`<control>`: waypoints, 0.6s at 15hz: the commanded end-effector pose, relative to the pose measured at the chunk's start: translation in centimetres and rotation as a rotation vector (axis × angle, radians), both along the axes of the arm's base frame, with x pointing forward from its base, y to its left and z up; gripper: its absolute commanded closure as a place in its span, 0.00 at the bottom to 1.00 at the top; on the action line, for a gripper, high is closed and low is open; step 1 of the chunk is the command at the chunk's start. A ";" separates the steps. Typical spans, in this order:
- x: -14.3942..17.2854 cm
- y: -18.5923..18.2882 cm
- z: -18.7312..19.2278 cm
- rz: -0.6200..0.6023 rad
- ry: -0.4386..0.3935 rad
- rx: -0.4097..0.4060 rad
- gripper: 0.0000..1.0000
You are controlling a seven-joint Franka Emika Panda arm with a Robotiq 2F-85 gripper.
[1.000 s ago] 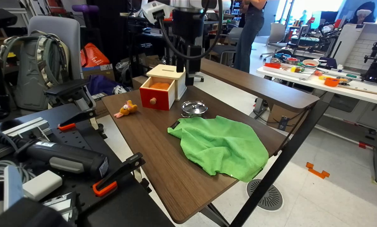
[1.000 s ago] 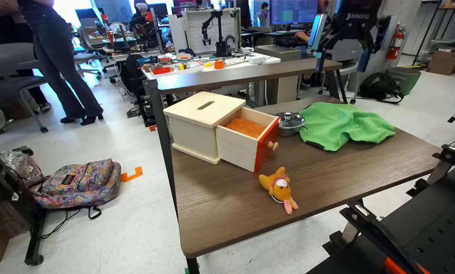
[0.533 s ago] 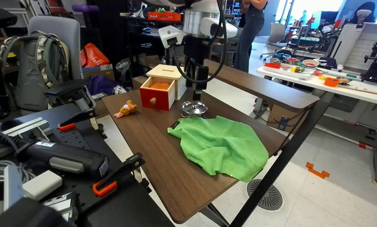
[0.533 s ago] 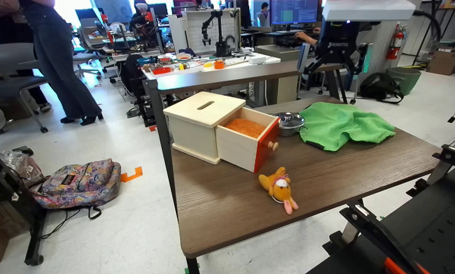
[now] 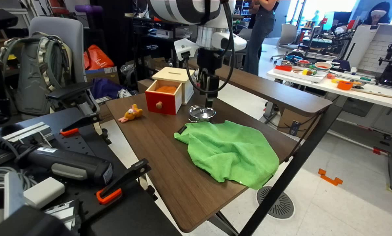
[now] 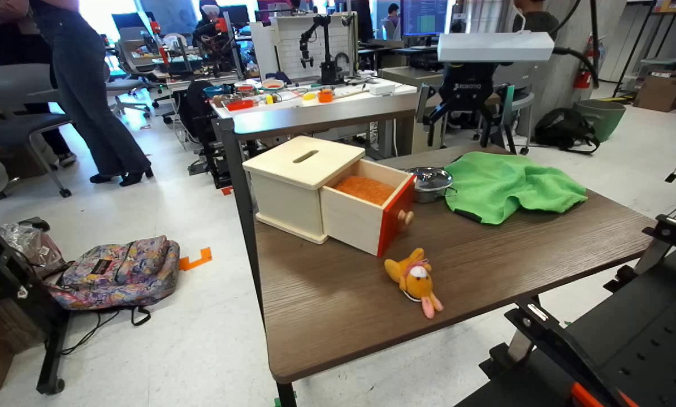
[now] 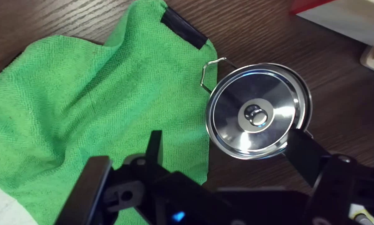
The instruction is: Remove the lid from the pot and put it on the table
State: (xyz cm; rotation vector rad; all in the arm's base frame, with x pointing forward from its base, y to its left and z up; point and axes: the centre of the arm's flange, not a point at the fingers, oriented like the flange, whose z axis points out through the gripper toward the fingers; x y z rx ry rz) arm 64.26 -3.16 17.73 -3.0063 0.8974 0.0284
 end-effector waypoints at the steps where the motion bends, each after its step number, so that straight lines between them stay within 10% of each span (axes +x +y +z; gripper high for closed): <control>1: 2.3 0.7 -1.4 -0.037 0.010 -0.030 0.00; 5: 3.1 1.6 -2.6 -0.053 0.013 -0.039 0.00; 6: 3.2 1.7 -2.9 -0.055 0.014 -0.041 0.25; 9: 3.5 1.8 -3.4 -0.064 0.017 -0.037 0.42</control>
